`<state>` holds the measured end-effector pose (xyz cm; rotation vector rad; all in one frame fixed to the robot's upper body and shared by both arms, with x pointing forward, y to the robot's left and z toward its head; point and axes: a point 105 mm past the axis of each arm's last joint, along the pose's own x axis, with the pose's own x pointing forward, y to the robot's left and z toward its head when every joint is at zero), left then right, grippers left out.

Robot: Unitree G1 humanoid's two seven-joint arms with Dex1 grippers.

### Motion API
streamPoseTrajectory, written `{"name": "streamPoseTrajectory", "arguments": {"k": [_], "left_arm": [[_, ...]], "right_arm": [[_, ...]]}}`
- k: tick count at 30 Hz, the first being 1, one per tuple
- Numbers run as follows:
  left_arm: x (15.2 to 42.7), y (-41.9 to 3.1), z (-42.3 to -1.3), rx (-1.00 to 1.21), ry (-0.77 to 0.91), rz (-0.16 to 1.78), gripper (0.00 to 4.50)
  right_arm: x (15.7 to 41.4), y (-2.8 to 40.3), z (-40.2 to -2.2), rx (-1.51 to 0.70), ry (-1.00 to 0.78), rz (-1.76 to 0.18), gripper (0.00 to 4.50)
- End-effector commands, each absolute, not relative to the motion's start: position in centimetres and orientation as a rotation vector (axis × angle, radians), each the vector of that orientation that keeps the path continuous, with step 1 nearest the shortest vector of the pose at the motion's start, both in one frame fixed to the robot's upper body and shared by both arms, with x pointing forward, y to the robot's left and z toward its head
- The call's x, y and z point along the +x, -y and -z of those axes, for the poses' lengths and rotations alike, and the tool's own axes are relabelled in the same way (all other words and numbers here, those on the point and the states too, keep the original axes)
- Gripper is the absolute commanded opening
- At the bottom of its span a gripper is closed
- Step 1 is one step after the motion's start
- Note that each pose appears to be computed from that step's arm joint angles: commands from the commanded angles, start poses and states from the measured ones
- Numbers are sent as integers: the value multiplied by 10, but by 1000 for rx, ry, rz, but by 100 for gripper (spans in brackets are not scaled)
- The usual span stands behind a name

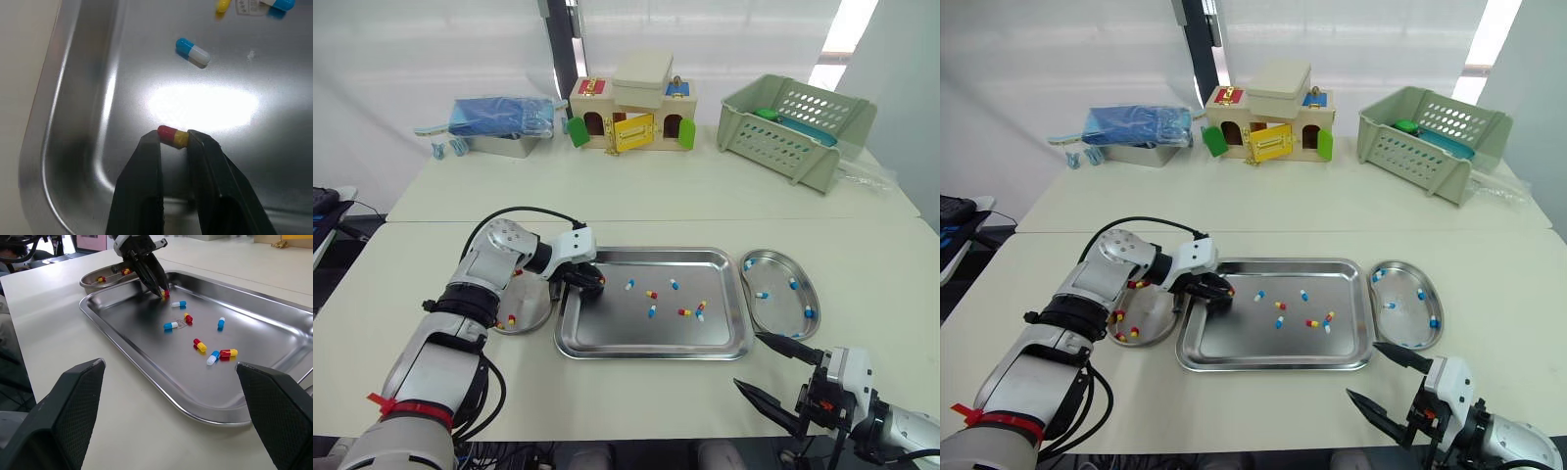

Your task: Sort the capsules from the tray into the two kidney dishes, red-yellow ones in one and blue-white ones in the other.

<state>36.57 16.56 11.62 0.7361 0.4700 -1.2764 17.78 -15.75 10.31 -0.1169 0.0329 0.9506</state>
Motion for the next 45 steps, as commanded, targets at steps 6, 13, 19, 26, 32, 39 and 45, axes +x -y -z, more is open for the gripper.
{"name": "streamPoseTrajectory", "arguments": {"k": [6, 13, 19, 26, 32, 39, 45], "left_arm": [[336, -219, -180, 657, -356, 1001, 75], [303, -274, -173, 550, -442, 726, 75], [297, -270, -162, 490, -447, 710, 75], [299, -272, -158, 479, -458, 695, 264], [301, -272, -156, 475, -457, 698, 446], [285, -293, -164, 421, -393, 584, 446], [246, -349, -168, 379, -325, 347, 446]], "right_arm": [[168, 151, -114, -169, -8, -1108, 450], [180, 150, -116, -176, 4, -1188, 450], [184, 153, -111, -176, -2, -1219, 450], [184, 157, -107, -176, -2, -1216, 450], [185, 167, -103, -174, -3, -1158, 450], [214, 218, -125, -187, -4, -915, 450], [242, 289, -139, -243, -94, -689, 450]]}}
